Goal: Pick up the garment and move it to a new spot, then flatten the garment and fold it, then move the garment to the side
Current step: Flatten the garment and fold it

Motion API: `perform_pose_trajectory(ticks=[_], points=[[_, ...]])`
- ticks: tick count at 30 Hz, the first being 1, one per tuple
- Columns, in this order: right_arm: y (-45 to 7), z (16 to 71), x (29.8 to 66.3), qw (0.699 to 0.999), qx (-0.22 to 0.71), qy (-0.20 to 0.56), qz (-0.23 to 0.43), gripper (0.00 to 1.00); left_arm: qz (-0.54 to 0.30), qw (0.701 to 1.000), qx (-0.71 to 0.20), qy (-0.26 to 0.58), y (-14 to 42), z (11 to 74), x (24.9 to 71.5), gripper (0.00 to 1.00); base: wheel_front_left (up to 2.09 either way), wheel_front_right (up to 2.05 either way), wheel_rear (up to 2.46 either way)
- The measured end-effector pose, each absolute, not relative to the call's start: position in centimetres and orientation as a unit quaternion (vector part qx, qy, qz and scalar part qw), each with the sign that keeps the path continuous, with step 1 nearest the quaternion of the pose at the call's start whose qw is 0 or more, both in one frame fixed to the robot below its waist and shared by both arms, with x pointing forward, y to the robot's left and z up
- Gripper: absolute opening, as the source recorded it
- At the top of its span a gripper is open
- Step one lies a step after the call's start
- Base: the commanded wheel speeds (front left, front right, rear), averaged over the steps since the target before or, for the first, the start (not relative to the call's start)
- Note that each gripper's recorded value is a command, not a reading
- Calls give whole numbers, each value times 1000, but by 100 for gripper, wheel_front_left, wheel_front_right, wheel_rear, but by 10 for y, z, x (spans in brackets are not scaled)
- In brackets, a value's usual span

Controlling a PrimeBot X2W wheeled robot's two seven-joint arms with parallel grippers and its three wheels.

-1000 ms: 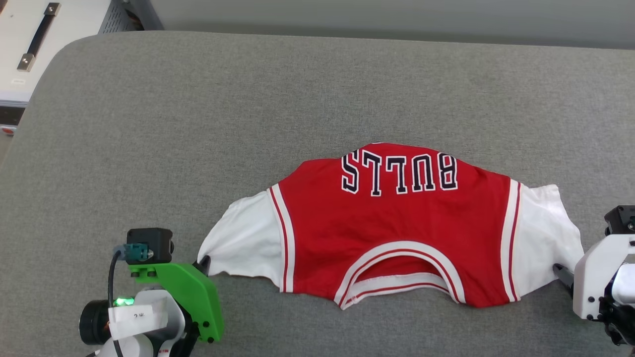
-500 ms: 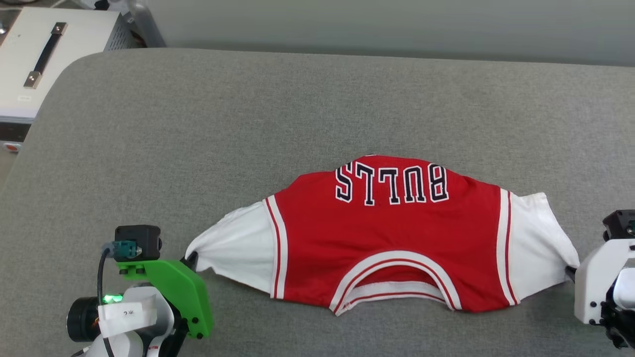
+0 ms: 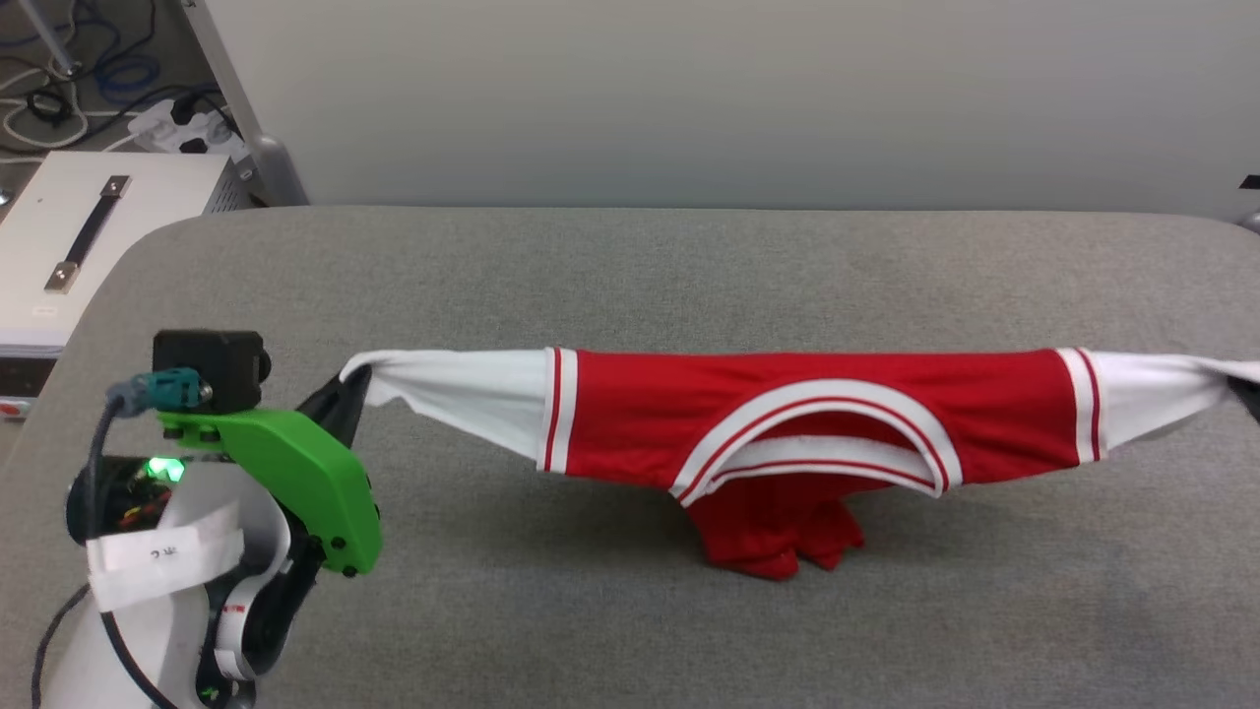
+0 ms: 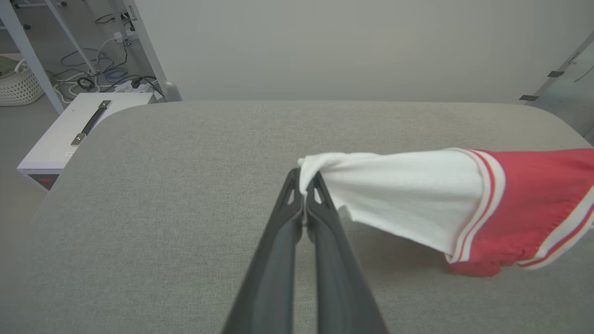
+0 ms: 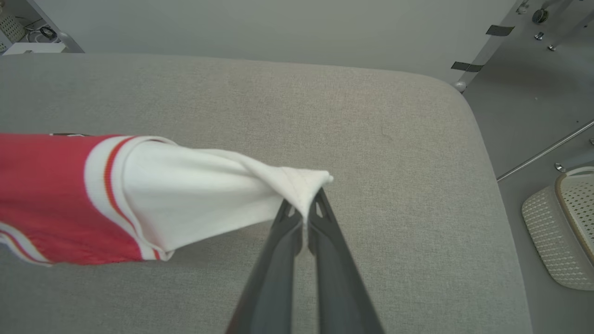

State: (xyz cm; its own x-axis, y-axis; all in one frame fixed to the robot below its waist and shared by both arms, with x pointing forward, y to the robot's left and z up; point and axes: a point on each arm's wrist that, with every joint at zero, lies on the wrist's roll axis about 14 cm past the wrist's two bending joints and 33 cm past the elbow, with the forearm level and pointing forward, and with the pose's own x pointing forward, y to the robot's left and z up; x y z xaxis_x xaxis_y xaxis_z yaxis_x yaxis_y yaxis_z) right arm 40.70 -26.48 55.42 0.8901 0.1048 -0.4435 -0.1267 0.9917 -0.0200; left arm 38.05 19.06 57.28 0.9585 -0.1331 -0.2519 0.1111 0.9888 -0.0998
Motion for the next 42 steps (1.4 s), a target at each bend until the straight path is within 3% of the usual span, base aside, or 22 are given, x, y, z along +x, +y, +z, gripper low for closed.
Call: perform_pose_trajectory(ticks=[9,21,30,42], points=[[-275,649,402,992,-42,111,52,0,-93,996,-16,7,182,668,391,0,0,0,0],[-280,713,423,997,-59,29,48,0,-108,989,7,-99,178,742,414,0,0,0,0],[-273,752,484,996,-65,-35,52,0,-127,983,43,-128,178,764,471,0,0,0,0],[-259,772,610,989,-60,-134,25,0,-106,974,86,-182,197,787,592,0,0,0,0]])
